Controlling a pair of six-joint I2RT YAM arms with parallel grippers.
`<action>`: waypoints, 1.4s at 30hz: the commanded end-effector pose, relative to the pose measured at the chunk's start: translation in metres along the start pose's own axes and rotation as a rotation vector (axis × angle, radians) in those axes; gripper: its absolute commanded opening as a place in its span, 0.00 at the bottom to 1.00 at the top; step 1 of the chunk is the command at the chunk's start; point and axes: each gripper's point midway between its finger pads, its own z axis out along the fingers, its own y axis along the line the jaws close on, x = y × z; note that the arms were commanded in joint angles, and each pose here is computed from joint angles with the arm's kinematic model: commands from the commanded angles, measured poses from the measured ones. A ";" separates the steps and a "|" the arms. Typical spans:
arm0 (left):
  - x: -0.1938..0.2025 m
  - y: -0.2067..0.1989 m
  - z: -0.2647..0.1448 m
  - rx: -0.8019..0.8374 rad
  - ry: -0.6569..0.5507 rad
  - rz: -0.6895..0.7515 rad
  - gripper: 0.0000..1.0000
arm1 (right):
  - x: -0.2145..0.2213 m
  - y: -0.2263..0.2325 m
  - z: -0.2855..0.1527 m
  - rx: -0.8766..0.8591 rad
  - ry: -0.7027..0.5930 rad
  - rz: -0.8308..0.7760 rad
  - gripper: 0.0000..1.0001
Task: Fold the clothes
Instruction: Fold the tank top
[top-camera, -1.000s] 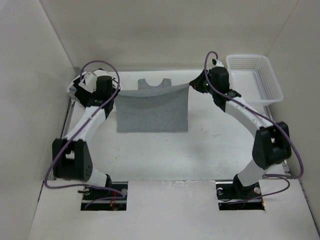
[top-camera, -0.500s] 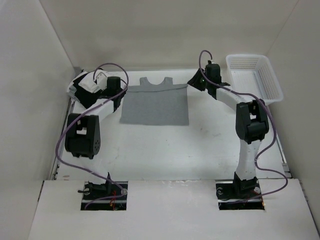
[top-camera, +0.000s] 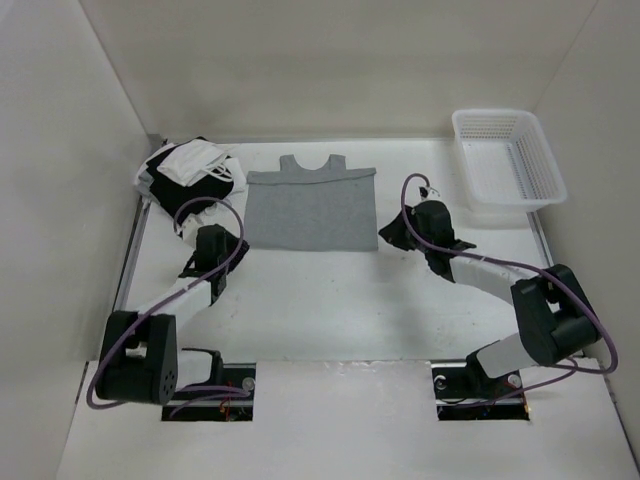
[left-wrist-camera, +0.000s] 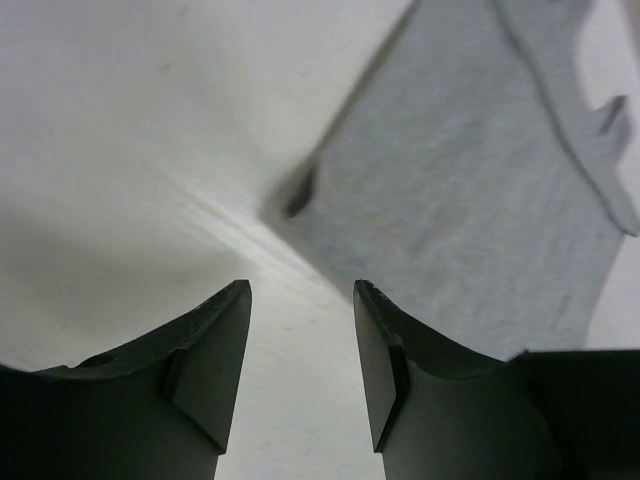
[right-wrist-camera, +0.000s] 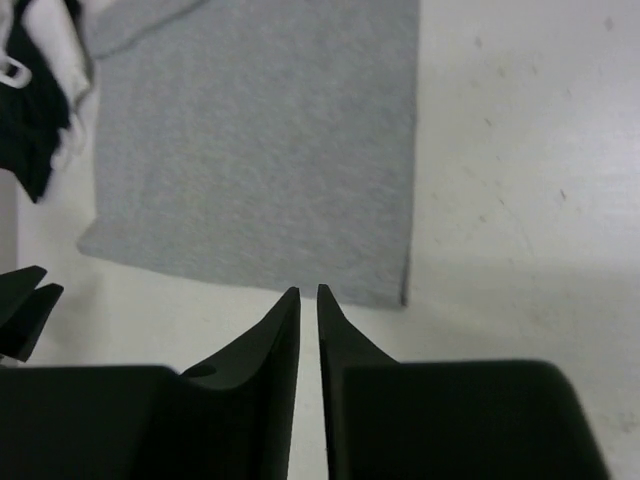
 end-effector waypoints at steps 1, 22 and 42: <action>-0.006 -0.023 0.008 0.148 0.022 -0.125 0.45 | -0.009 0.007 -0.002 -0.043 -0.072 0.016 0.20; -0.006 0.007 0.053 0.085 0.027 -0.256 0.21 | 0.041 -0.036 0.022 0.058 0.053 0.128 0.45; -0.003 0.008 0.049 0.095 0.035 -0.252 0.03 | 0.065 -0.042 0.036 0.075 0.147 0.196 0.33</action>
